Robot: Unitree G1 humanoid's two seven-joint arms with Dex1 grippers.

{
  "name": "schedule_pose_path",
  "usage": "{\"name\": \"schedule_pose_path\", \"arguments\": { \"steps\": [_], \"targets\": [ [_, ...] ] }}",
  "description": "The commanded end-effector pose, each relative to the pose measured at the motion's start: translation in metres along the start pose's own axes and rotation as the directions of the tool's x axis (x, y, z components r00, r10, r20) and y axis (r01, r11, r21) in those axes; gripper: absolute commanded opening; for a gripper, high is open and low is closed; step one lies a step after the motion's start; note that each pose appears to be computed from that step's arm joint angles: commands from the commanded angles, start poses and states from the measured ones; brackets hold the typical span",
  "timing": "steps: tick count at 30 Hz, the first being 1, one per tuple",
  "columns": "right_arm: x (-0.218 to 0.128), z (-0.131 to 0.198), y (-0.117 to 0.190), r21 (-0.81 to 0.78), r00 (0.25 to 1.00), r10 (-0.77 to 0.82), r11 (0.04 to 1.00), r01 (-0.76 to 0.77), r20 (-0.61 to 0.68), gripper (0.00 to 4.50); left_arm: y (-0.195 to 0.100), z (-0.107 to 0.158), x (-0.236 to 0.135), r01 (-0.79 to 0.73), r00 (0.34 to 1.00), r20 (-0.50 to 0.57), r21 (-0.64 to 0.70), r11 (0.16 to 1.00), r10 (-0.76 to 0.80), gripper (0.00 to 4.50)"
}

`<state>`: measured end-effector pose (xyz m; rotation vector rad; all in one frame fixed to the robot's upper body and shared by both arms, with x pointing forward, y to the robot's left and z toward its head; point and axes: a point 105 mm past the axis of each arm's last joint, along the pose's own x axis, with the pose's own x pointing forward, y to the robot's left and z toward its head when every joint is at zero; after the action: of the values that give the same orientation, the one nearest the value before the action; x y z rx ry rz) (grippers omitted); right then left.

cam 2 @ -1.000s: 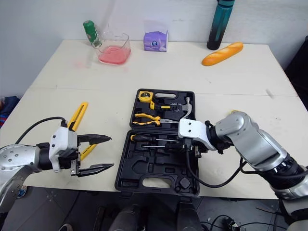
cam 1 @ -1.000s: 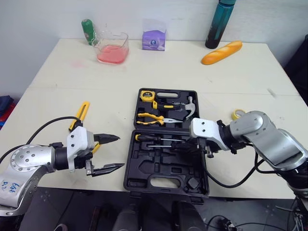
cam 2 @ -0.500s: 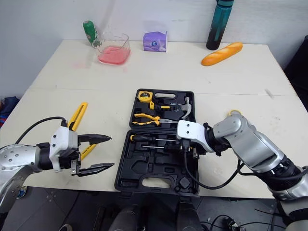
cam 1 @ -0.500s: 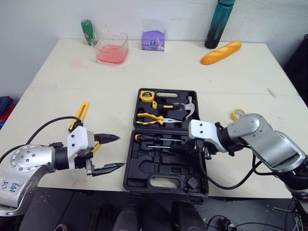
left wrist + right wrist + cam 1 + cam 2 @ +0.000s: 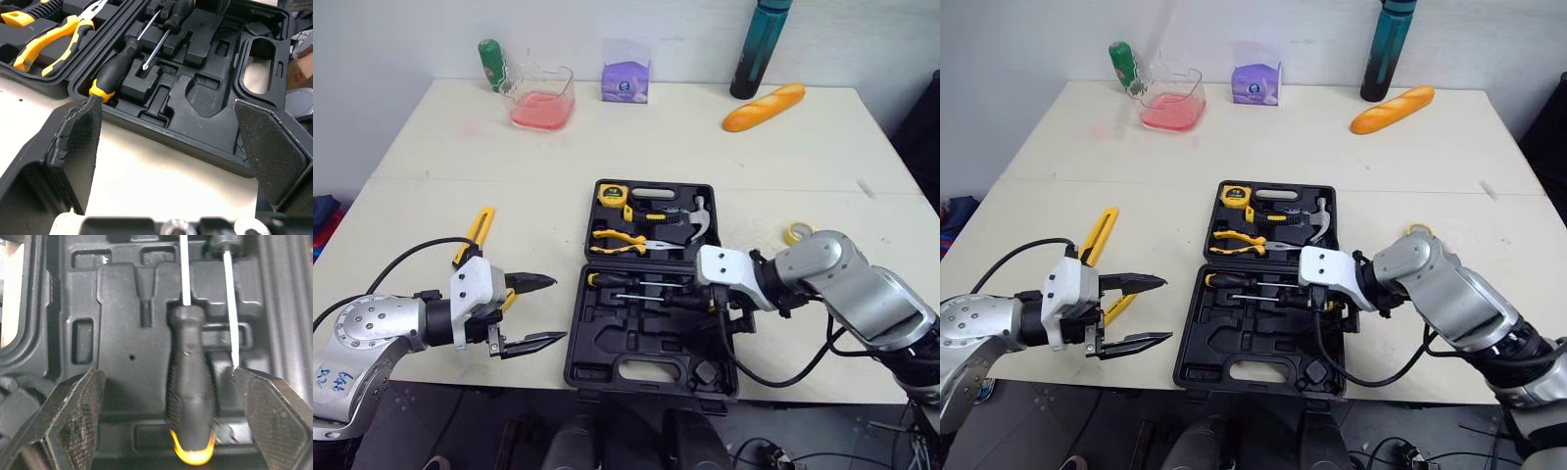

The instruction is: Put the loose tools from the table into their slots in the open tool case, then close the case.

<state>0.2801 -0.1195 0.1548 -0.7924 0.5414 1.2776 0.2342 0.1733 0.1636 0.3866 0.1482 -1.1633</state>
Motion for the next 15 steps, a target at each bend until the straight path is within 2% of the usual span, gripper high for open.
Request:
{"name": "schedule_pose_path", "arguments": {
  "steps": [1,4,8,12,15],
  "targets": [
    [-0.02,0.011,-0.006,-0.011,0.995,-0.016,1.0,0.017,0.095,4.45,-0.002,0.009,-0.001,0.005,1.0,0.01,0.044,0.999,-0.006,4.5],
    [-0.026,0.005,-0.002,-0.02,0.987,0.024,1.0,-0.021,0.157,4.45,-0.001,0.011,0.0,0.002,1.0,0.023,0.046,0.999,-0.003,4.5],
    [-0.026,0.003,-0.008,0.03,0.96,-0.021,0.999,0.014,0.279,4.45,0.002,0.013,0.0,-0.006,0.999,0.034,0.058,0.998,0.004,4.5],
    [-0.027,0.009,-0.012,0.107,0.847,-0.059,0.994,0.002,0.529,4.45,0.003,0.015,0.003,-0.004,0.999,0.043,0.065,0.998,0.001,4.5],
    [-0.017,-0.005,-0.014,0.099,0.824,-0.094,0.994,0.046,0.559,4.45,0.003,0.016,0.005,0.004,0.999,0.043,0.067,0.998,-0.007,4.5]
  ]
}}
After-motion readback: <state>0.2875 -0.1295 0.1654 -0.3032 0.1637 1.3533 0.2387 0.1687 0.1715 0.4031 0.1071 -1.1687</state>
